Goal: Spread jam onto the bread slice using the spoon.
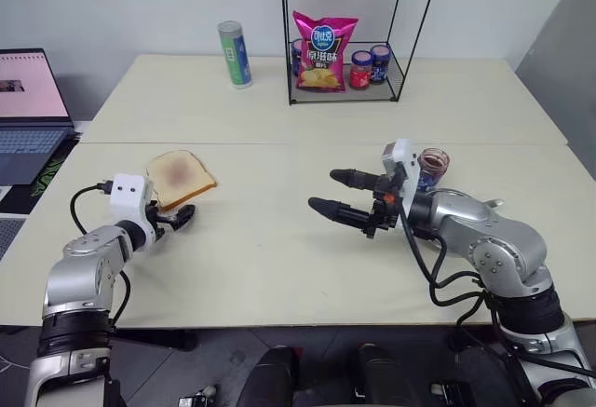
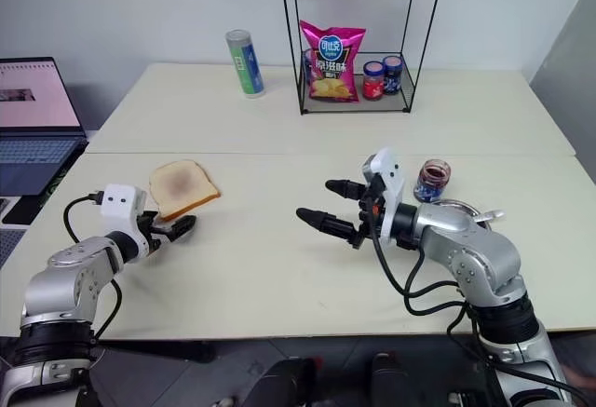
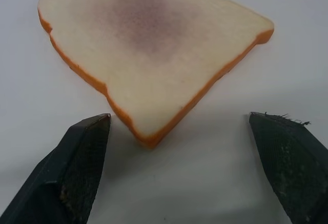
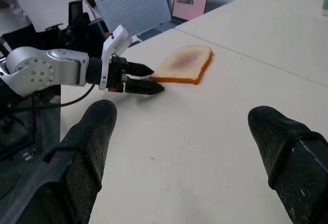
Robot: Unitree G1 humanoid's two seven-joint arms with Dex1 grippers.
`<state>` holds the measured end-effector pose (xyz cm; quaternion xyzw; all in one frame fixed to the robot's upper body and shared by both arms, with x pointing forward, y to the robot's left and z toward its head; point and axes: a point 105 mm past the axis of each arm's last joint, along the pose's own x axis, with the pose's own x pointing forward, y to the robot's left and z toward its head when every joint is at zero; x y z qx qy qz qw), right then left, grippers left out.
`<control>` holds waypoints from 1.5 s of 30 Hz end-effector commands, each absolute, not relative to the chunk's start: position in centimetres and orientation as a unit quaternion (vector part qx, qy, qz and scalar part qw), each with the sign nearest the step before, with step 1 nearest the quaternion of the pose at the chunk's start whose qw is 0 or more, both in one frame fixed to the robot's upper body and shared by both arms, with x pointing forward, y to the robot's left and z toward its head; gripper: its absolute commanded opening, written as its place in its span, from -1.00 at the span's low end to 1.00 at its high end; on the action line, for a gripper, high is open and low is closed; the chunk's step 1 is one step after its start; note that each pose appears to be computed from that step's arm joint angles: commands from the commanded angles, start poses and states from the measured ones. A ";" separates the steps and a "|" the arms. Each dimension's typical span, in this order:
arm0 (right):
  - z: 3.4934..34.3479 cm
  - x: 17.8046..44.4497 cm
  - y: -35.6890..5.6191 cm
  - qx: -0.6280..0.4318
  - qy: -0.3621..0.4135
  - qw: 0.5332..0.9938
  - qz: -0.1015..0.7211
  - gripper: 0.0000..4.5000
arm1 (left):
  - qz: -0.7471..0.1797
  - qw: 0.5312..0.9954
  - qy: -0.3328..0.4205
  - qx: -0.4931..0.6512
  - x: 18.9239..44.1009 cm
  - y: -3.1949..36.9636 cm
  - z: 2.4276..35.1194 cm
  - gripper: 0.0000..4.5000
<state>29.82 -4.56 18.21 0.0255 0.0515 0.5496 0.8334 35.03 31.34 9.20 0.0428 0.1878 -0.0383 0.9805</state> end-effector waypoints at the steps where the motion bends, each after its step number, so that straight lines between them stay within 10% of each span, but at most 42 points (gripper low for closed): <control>1: 19.5 29.9 -4.1 0.017 0.023 0.830 0.556 0.98 | -0.026 0.982 0.178 0.056 36.1 31.5 9.5 1.00; 8: 19.7 30.2 -4.3 0.016 0.018 0.837 0.547 1.00 | -0.046 0.983 0.171 0.044 37.6 30.6 9.0 0.82; 27: 19.9 30.3 -4.8 0.025 0.017 0.847 0.531 1.00 | -0.048 0.983 0.168 0.046 37.5 30.8 9.0 -0.96; 38: 20.7 29.7 -8.6 -0.003 0.025 0.859 0.511 1.00 | -0.420 0.900 0.083 0.083 33.3 14.5 15.1 -0.99; 45: 20.5 27.8 -9.1 0.000 0.044 0.857 0.514 1.00 | -0.498 0.830 0.139 0.210 30.6 10.5 10.6 -0.99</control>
